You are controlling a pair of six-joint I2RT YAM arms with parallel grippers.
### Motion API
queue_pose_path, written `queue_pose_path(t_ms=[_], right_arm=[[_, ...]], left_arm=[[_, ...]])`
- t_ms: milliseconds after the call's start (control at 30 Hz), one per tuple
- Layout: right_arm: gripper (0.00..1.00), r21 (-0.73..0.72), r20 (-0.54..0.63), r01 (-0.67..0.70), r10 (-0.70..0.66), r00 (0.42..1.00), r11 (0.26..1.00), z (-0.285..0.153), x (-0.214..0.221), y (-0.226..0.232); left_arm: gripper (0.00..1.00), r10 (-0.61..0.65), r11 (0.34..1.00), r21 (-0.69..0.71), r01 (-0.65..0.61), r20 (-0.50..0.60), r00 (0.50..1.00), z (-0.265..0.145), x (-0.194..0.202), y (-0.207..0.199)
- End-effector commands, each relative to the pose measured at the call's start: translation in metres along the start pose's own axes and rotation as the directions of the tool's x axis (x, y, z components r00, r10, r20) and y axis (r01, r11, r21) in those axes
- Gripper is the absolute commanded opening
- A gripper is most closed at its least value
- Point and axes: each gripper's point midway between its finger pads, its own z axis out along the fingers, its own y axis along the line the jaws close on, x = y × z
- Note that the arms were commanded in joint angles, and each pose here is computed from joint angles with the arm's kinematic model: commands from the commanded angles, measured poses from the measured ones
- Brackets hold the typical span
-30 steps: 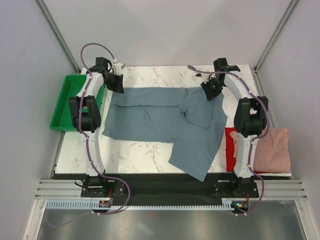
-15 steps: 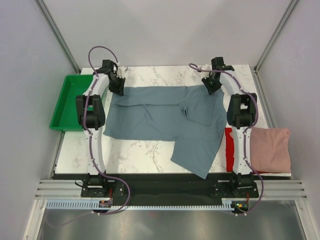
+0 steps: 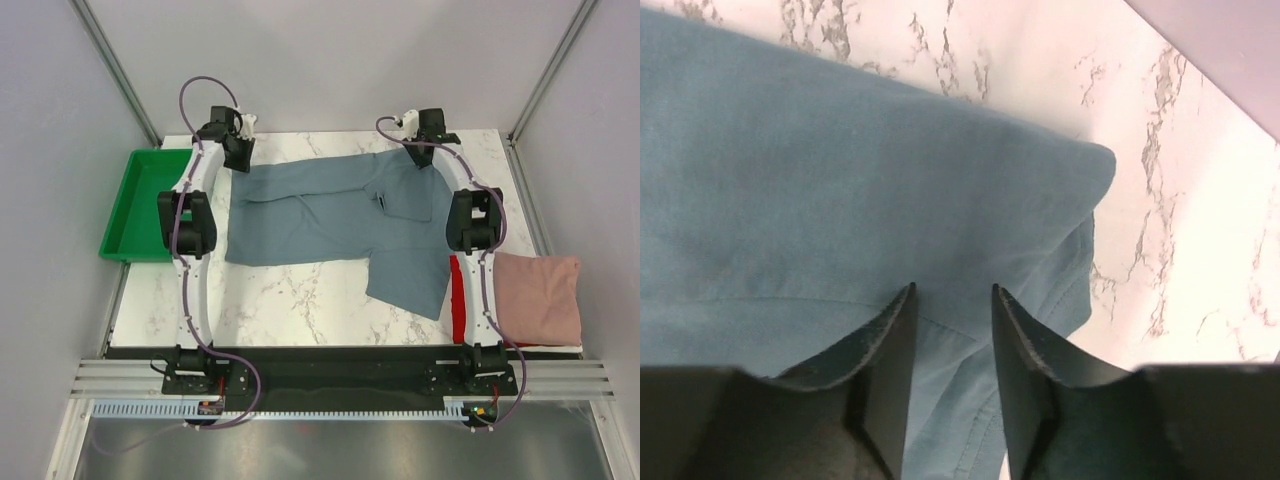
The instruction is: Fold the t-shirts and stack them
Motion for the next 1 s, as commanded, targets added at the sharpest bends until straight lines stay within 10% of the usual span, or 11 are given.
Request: queue_pose_path(t_ms=[0,400,967], right_arm=[[0.45,0.098,0.207,-0.083,0.061,0.977,0.992,-0.078,-0.074,-0.046],[0.57,-0.525,0.206,0.047,0.073,0.976,0.85,-0.167,-0.051,0.085],[0.41,-0.646,0.022,0.109,-0.124,0.992,0.755,-0.12,0.002,0.189]], left_arm=[[0.36,-0.055,0.991,-0.109,0.078,0.205,0.977,-0.09,-0.069,0.02],[0.5,-0.432,0.894,0.075,0.442,-0.122,0.894,-0.11,0.052,-0.046],[0.48,-0.405,0.911,0.029,0.411,-0.109,0.908,-0.098,0.053,-0.028]])
